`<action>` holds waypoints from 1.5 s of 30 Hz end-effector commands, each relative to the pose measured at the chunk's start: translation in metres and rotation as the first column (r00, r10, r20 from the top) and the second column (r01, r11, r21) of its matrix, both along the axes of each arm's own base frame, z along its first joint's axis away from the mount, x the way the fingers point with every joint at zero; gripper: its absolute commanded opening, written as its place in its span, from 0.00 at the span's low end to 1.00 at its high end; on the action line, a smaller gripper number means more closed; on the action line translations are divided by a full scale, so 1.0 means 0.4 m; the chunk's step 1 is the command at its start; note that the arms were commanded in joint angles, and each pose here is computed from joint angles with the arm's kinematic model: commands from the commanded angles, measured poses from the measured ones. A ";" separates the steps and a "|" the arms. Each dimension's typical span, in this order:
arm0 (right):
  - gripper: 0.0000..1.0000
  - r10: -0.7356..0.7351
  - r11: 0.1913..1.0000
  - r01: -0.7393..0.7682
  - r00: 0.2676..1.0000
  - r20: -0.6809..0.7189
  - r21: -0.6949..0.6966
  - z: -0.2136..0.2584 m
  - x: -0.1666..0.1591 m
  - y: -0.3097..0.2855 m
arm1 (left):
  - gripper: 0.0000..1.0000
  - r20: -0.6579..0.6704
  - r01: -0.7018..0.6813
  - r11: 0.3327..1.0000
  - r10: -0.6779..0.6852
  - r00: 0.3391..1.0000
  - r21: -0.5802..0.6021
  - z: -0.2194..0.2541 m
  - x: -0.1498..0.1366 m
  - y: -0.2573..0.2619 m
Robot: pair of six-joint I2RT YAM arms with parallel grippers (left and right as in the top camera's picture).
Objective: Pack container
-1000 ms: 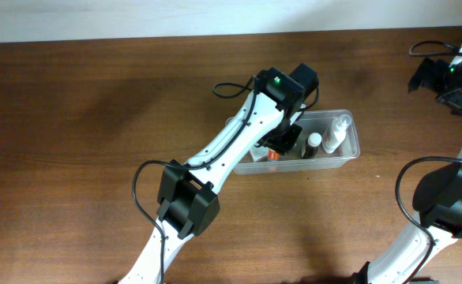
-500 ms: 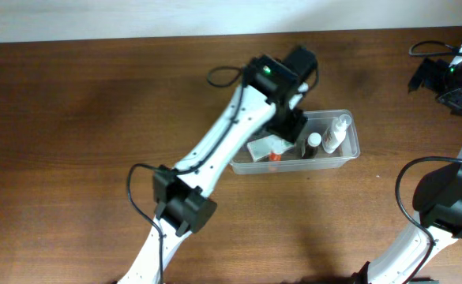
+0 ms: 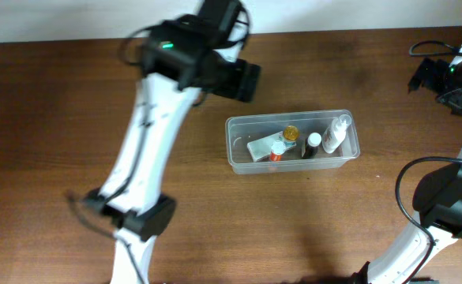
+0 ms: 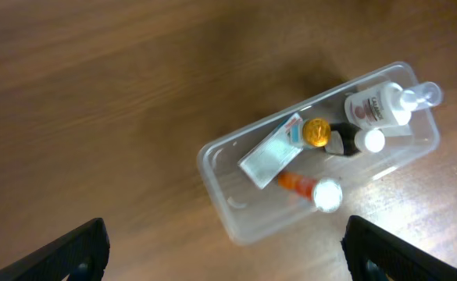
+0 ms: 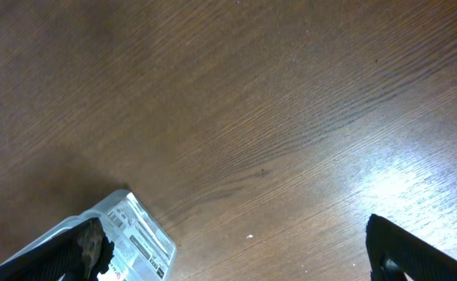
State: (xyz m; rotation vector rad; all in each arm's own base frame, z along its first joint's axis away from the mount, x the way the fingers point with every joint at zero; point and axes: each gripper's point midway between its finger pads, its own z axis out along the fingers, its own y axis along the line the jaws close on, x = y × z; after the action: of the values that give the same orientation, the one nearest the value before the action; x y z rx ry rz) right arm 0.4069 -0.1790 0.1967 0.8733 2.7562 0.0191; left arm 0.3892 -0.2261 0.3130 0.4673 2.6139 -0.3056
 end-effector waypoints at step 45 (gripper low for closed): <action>0.98 -0.013 1.000 0.013 1.000 -0.004 0.003 -0.005 0.000 -0.002 | 0.99 0.071 0.082 0.978 -0.098 0.993 0.193 -0.131 -0.377 0.280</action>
State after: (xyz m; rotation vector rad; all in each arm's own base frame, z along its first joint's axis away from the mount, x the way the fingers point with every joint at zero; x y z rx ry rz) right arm 0.4068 -0.1791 0.1966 0.8745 2.7562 0.0192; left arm 0.2478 -0.1155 0.2746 0.4265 2.6414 -0.0727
